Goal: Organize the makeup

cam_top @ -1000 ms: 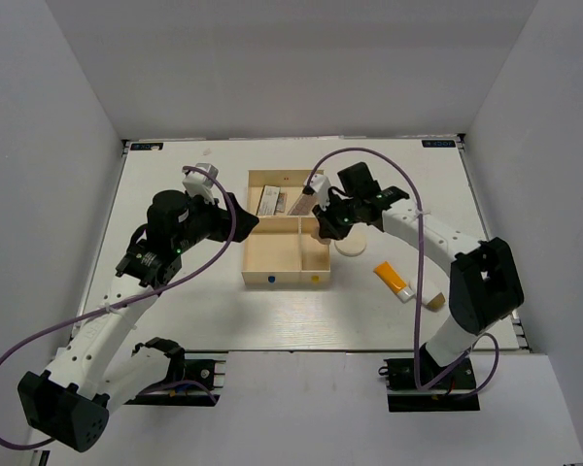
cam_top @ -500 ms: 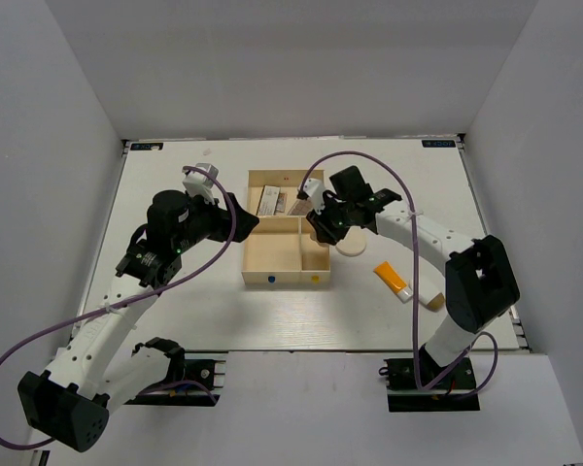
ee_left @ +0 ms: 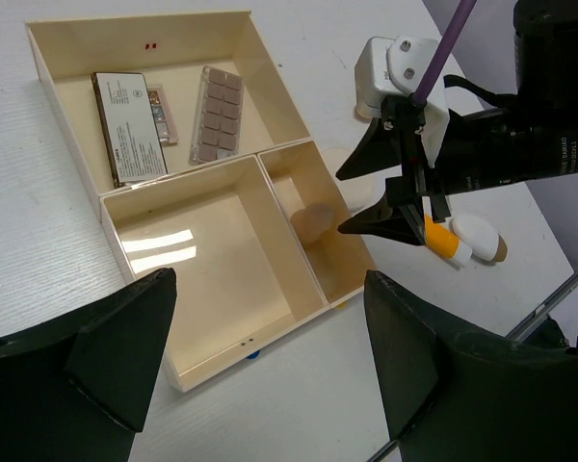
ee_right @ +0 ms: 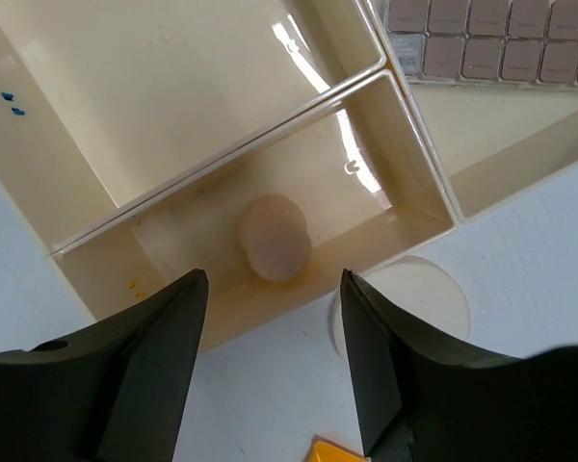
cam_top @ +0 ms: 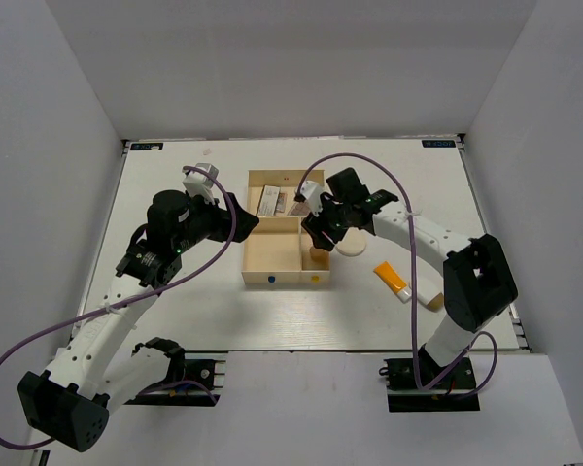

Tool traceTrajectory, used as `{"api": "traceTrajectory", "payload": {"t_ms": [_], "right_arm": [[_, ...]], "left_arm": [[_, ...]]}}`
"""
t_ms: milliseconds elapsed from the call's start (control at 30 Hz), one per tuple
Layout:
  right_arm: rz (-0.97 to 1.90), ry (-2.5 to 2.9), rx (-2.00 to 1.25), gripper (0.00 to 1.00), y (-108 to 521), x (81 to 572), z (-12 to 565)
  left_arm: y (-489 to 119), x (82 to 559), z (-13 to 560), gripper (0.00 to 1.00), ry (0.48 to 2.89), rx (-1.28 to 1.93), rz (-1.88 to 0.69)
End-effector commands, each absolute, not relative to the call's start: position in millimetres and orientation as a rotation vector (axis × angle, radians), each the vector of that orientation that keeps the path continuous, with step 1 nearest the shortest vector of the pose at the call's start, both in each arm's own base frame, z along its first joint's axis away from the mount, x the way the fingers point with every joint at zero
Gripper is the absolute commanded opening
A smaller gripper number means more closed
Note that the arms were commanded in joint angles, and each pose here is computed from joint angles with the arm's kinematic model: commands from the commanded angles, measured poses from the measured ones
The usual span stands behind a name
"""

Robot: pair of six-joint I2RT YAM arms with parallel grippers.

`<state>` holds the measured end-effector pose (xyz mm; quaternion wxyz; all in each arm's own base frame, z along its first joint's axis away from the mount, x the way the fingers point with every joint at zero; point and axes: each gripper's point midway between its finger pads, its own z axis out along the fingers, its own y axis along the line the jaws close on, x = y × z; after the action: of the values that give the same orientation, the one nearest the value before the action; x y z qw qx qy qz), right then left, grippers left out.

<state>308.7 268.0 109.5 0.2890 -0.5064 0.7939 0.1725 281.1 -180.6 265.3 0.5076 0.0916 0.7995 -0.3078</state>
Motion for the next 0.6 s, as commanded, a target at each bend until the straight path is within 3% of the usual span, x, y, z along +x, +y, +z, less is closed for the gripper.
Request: {"api": "traceTrajectory", "payload": {"t_ms": [0,233,567], "right_arm": [[0.441,2.066,-1.326,0.63,272.0,320.8,124.9],[0.203,2.012,-1.078,0.58,239.1,358.2,158.4],[0.038,2.245,-0.872,0.54,175.6,395.5,112.1]], "left_arm": [[-183.1,279.1,269.0,0.88,1.911,0.237,-0.755],[-183.7,278.1,268.9,0.88,1.911,0.241,-0.761],[-184.0,276.5,270.9,0.88,1.903,0.244,-0.767]]}}
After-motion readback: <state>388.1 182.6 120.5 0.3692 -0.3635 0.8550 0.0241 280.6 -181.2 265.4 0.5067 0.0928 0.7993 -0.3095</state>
